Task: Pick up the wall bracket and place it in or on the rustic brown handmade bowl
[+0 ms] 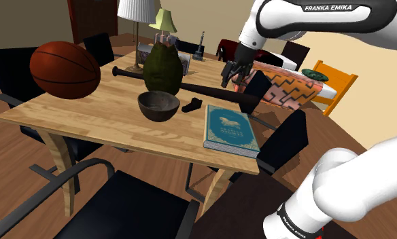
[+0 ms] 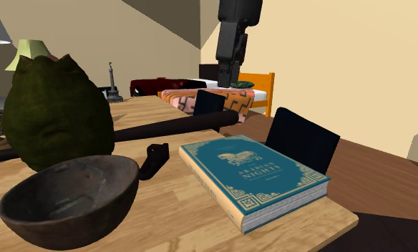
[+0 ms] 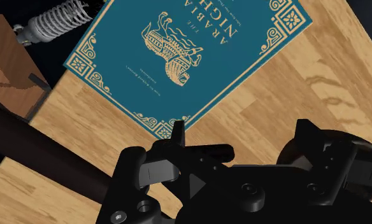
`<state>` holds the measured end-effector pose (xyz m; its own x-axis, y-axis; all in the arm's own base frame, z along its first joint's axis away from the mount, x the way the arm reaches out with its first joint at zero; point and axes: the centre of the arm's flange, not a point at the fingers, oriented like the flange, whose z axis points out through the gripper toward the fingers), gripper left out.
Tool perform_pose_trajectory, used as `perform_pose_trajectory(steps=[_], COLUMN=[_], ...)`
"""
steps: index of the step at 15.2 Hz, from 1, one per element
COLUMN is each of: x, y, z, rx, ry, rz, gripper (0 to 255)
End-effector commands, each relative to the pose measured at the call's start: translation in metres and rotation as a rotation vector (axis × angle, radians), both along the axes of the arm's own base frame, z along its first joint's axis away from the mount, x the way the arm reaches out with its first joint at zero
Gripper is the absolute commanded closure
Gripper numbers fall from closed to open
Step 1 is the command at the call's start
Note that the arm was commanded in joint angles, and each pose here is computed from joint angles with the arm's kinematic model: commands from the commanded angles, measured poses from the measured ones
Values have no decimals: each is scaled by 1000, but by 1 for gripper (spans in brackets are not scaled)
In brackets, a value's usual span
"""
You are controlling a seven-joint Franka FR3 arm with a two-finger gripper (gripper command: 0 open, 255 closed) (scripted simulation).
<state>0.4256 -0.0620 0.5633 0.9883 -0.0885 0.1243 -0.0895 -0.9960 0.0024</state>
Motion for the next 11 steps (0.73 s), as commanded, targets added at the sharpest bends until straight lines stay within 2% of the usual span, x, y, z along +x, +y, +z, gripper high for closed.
perform_pose_trajectory(steps=[1, 11], x=[19, 123], y=[-9, -57], z=[-16, -93], rx=[3, 19], ry=[9, 53], rz=[4, 22], gripper=[0, 0])
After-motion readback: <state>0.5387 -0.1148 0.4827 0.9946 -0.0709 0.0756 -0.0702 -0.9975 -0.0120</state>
